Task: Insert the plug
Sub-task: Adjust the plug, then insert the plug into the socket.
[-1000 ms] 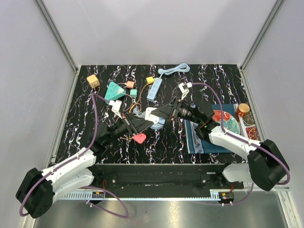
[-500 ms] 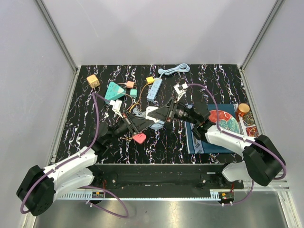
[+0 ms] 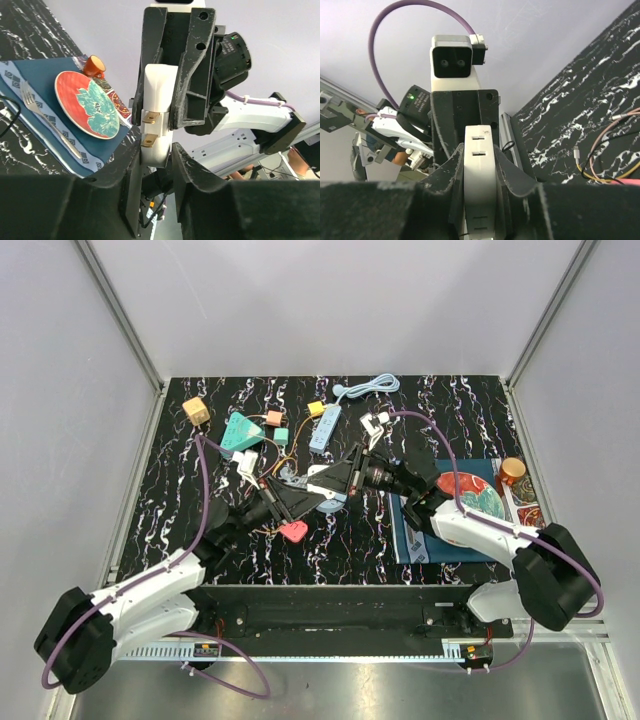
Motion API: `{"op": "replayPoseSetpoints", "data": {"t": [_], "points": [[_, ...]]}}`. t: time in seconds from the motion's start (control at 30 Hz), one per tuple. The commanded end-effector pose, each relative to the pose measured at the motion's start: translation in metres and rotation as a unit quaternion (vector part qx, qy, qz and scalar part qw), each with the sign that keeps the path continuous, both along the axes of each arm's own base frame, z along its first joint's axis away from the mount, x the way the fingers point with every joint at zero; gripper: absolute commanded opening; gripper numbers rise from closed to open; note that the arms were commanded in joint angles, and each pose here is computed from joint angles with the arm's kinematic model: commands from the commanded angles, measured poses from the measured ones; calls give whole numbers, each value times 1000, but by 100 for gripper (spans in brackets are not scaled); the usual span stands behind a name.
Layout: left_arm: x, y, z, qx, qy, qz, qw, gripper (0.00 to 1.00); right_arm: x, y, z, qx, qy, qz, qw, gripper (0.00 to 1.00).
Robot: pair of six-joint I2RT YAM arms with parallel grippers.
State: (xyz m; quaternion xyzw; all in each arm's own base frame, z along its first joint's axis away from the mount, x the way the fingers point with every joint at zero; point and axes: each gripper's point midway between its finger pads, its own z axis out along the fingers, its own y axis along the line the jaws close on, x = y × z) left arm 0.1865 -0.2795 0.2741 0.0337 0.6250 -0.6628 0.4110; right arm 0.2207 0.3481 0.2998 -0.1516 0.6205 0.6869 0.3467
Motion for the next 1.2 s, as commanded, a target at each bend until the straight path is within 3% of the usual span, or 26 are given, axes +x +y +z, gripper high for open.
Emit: {"op": "replayPoseSetpoints", "data": {"t": [0.0,0.17,0.37,0.5,0.77,1.0,1.17], "points": [[9,4,2,25,-18,35,999,38,-2,0,16,-16,-35,-6,999,0],[18,18,-3,82,-31,83,993,55,9,-2,16,-74,-59,-34,995,0],[28,46,-4,172,-46,144,973,74,38,-8,-4,-205,-42,-82,974,0],[32,76,-14,272,-34,185,944,78,52,-15,-56,-325,20,-85,942,0],[34,129,17,394,-81,254,880,98,78,-20,-102,-447,63,-84,889,0],[35,167,32,444,-115,312,832,99,97,-15,-140,-513,86,-62,852,0],[40,188,24,467,-105,358,802,99,112,-8,-162,-539,93,-58,835,0]]}}
